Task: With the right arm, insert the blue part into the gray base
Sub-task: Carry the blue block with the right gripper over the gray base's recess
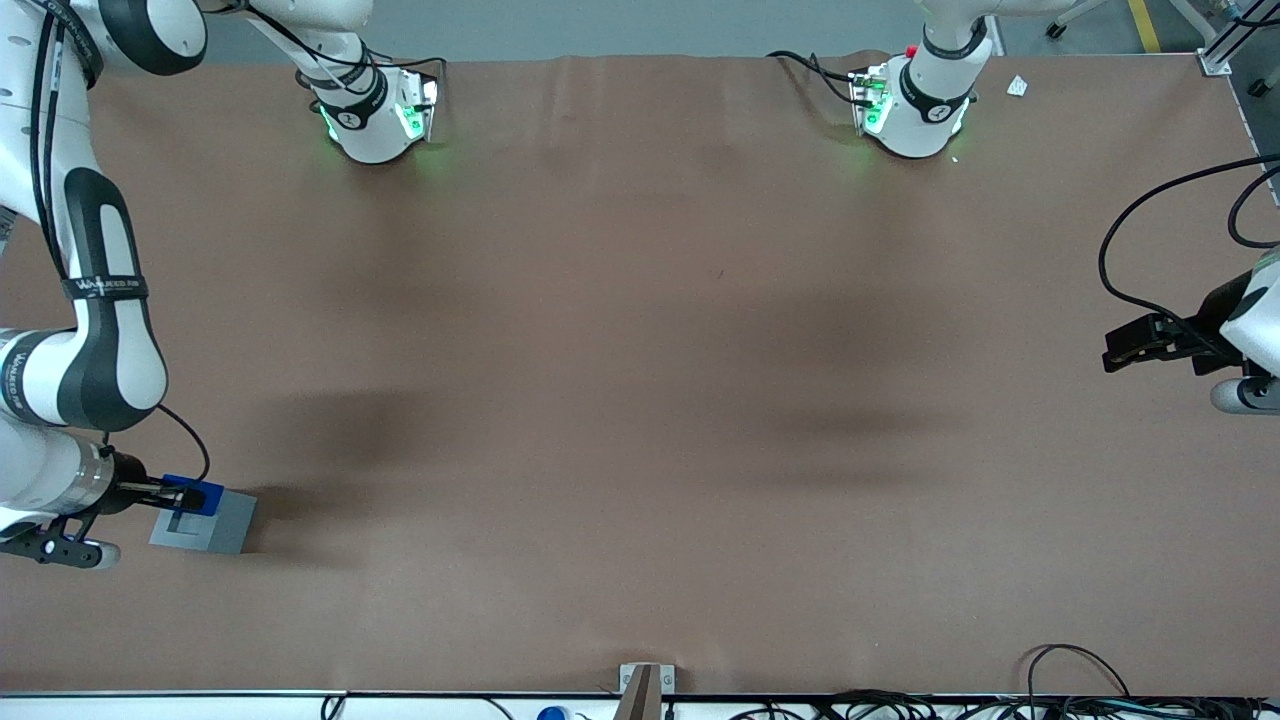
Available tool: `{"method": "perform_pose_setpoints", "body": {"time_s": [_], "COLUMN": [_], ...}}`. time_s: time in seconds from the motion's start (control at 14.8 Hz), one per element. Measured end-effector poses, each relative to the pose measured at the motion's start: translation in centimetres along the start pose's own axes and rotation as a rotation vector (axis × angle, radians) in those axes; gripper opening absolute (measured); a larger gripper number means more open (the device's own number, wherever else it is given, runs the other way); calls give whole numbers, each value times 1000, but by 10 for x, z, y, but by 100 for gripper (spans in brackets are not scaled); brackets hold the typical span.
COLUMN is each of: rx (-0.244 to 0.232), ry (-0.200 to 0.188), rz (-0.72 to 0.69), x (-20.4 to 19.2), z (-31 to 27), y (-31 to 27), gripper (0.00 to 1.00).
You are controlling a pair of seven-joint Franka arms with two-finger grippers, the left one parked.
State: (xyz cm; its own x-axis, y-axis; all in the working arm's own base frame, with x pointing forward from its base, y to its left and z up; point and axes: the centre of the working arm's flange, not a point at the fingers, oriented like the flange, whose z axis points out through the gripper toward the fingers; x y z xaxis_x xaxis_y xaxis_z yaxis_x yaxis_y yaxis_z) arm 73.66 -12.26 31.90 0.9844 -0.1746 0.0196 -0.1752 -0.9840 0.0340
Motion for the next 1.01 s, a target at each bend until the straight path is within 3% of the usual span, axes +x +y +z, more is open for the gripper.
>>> {"method": "perform_pose_setpoints", "body": {"time_s": [0.4,1.01], "rx": [8,18], "ry": [29,48], "rz": [-7,-7], "x": [8,18], "z": [23,25], "y": [36,36], "gripper": [51,51]}}
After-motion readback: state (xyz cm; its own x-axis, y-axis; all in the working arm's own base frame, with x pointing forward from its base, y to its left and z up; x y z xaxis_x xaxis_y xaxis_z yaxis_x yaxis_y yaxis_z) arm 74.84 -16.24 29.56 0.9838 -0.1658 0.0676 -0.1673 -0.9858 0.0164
